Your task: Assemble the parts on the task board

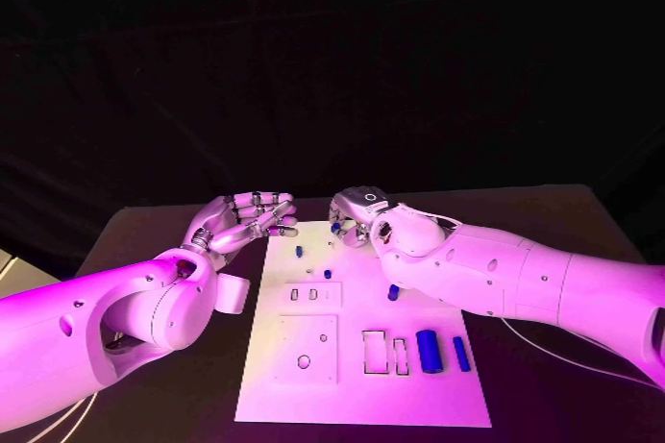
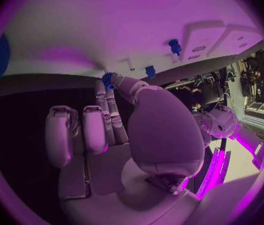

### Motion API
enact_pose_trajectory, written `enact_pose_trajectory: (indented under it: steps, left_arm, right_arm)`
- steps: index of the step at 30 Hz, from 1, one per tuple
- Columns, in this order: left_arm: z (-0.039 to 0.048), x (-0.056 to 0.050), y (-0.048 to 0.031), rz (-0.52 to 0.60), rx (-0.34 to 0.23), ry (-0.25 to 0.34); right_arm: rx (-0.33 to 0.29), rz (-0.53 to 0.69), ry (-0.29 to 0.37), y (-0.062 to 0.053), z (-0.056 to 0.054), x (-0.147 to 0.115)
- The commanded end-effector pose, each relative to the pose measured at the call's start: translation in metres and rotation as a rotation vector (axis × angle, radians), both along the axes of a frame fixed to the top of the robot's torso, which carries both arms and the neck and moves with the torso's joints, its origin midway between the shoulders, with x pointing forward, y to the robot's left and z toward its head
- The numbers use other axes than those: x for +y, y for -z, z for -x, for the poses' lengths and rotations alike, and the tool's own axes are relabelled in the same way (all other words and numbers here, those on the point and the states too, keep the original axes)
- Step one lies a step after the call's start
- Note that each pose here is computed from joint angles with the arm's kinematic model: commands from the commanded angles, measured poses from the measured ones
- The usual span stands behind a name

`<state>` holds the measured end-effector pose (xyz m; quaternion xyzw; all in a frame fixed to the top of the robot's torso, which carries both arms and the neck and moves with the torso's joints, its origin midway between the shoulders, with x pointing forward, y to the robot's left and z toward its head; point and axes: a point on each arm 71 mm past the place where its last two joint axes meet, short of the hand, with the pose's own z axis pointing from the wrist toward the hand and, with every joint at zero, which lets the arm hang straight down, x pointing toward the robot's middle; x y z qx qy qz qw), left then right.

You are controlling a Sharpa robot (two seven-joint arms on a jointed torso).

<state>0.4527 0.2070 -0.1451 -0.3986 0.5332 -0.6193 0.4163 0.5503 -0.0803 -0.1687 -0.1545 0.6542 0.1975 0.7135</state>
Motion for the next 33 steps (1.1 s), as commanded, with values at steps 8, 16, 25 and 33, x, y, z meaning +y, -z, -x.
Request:
enact_pose_trajectory:
  steps: [8, 16, 25, 33]
  left_arm:
    - [-0.0003, -0.002, -0.0023, 0.011, -0.008, 0.015]
    - [-0.0009, -0.002, -0.0021, 0.01, -0.007, 0.014]
    - [-0.0017, 0.001, -0.0017, 0.008, -0.007, 0.009]
    - [-0.0027, 0.007, -0.0015, 0.004, -0.008, -0.002]
  right_arm:
    - [0.019, 0.034, 0.0, 0.004, -0.002, 0.002]
    - [0.022, 0.034, 0.001, 0.005, -0.003, 0.0]
    - [0.005, 0.001, -0.002, 0.002, 0.005, -0.014]
    - [0.053, -0.172, 0.047, -0.018, 0.02, -0.065]
